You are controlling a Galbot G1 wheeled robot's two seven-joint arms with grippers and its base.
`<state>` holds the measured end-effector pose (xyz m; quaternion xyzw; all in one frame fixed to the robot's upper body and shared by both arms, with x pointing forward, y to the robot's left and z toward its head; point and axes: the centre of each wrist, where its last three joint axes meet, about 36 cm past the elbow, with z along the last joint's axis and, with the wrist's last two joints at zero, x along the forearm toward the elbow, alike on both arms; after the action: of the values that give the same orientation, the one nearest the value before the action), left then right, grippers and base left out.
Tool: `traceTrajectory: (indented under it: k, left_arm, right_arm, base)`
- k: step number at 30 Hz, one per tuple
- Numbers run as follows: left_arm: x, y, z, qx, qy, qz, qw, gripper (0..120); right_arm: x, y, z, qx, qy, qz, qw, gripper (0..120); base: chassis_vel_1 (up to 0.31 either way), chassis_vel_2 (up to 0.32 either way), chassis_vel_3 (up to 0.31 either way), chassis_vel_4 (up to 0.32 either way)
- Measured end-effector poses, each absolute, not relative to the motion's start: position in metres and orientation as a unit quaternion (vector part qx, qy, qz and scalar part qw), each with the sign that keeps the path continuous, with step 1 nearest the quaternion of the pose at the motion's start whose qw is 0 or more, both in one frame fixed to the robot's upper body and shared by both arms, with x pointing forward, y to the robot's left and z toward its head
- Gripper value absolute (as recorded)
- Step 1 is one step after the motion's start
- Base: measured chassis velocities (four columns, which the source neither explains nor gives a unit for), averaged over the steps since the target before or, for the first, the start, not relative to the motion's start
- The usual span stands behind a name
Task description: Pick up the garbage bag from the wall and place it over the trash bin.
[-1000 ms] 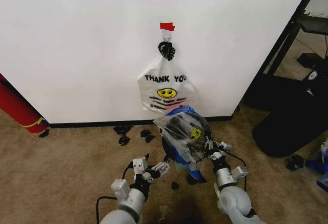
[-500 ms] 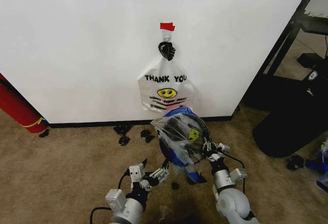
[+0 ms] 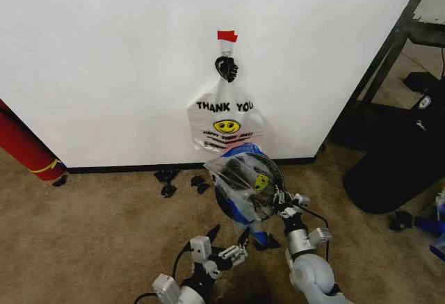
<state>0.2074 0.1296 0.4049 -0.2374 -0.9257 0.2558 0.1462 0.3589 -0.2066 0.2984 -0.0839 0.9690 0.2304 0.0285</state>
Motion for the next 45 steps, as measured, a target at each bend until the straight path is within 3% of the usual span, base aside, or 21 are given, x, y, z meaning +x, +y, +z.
traceTrajectory:
  k: [18, 22, 27, 32, 35, 40, 43, 45]
  left_arm:
    - [0.233, 0.116, 0.38, -0.244, -0.929, 0.234, 0.153, 100]
    - [0.24, 0.113, 0.379, -0.234, -0.931, 0.231, 0.159, 95]
    - [0.241, 0.111, 0.377, -0.228, -0.932, 0.229, 0.166, 80]
    - [0.238, 0.111, 0.374, -0.225, -0.935, 0.218, 0.169, 56]
    - [0.237, 0.112, 0.373, -0.223, -0.936, 0.215, 0.167, 52]
    - [0.232, 0.114, 0.373, -0.219, -0.938, 0.214, 0.16, 28]
    - [0.231, 0.115, 0.373, -0.217, -0.939, 0.214, 0.157, 23]
    - [0.232, 0.118, 0.372, -0.214, -0.941, 0.215, 0.151, 12]
  right_arm:
    - [0.357, -0.181, 0.3, -0.091, 0.968, 0.225, 0.065, 0]
    - [0.356, -0.18, 0.304, -0.095, 0.967, 0.225, 0.071, 0]
    - [0.356, -0.181, 0.307, -0.097, 0.967, 0.224, 0.074, 0]
    - [0.357, -0.183, 0.307, -0.099, 0.967, 0.223, 0.074, 0]
    - [0.357, -0.183, 0.307, -0.099, 0.967, 0.222, 0.074, 0]
    - [0.357, -0.184, 0.307, -0.1, 0.967, 0.221, 0.072, 0]
    - [0.357, -0.184, 0.307, -0.099, 0.968, 0.222, 0.071, 0]
    - [0.357, -0.185, 0.305, -0.095, 0.967, 0.225, 0.068, 0]
  base:
    - [0.0, 0.0, 0.0, 0.0]
    - [0.0, 0.0, 0.0, 0.0]
    - [0.0, 0.0, 0.0, 0.0]
    - [0.0, 0.0, 0.0, 0.0]
    - [0.0, 0.0, 0.0, 0.0]
    - [0.0, 0.0, 0.0, 0.0]
    - [0.0, 0.0, 0.0, 0.0]
    - [0.0, 0.0, 0.0, 0.0]
